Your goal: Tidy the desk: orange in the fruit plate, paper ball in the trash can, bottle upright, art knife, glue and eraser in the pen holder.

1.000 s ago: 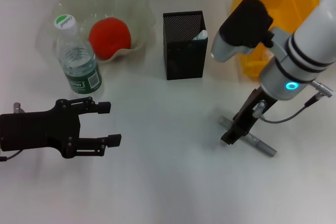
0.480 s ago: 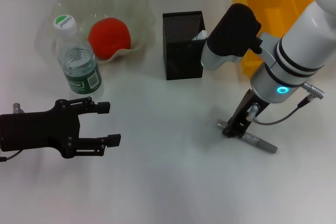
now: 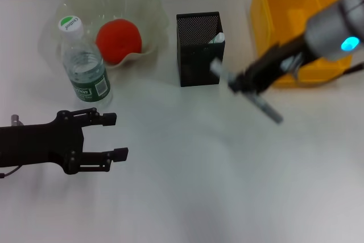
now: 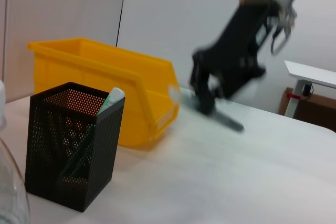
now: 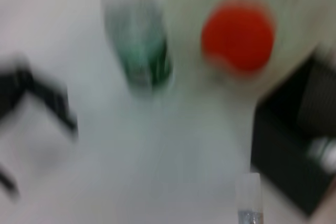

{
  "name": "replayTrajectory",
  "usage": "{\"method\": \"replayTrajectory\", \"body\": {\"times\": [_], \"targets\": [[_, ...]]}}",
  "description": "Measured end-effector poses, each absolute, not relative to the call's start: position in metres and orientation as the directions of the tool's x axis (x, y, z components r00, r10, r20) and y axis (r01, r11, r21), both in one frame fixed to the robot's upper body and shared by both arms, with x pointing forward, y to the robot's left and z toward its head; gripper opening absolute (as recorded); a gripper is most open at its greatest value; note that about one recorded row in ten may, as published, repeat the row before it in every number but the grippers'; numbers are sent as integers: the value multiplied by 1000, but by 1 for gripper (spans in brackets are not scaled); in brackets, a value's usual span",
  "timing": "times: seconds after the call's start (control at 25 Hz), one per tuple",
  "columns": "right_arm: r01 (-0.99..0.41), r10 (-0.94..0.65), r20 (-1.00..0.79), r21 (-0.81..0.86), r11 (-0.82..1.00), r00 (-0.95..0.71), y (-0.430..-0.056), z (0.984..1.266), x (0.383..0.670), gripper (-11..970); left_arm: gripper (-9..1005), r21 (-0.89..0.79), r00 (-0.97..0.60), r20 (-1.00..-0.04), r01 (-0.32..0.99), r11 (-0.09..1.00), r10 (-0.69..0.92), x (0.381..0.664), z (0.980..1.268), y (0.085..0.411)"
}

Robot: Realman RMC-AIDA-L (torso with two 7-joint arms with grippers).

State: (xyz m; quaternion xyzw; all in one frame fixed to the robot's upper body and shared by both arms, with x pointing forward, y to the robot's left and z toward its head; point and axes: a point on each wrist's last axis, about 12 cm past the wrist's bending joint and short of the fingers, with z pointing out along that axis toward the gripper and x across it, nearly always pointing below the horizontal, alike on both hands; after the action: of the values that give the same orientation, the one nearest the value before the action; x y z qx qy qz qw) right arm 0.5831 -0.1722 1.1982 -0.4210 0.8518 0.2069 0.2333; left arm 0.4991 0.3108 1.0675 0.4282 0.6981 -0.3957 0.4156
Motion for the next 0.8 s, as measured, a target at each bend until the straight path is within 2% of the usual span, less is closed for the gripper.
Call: {"method": "replayTrajectory", "body": {"times": [0.2,0.32,0.48,0.6,0.8], "targets": [[-811,-348,-820,219,543,-454,-196,1217,595,195,828,-198,-289,-919,926,321,268,499,1067,311],[-807,-127,-916,262,530,-381,-203,1204,605,214,828,-197,-288,-920,927,319,268,499,1067,311],[-789,129,-949,310,531,-287,-206,1167,618,238,828,-194,-284,-921,929,316,268,499,1067,310],[-768,179,-952,308,561,-250,-198,1144,625,257,828,-195,-284,-921,928,316,266,498,1067,310],[-720,138,-945,317,617,-298,-187,1122,633,288,828,-196,-285,-922,928,317,264,498,1066,309]]}}
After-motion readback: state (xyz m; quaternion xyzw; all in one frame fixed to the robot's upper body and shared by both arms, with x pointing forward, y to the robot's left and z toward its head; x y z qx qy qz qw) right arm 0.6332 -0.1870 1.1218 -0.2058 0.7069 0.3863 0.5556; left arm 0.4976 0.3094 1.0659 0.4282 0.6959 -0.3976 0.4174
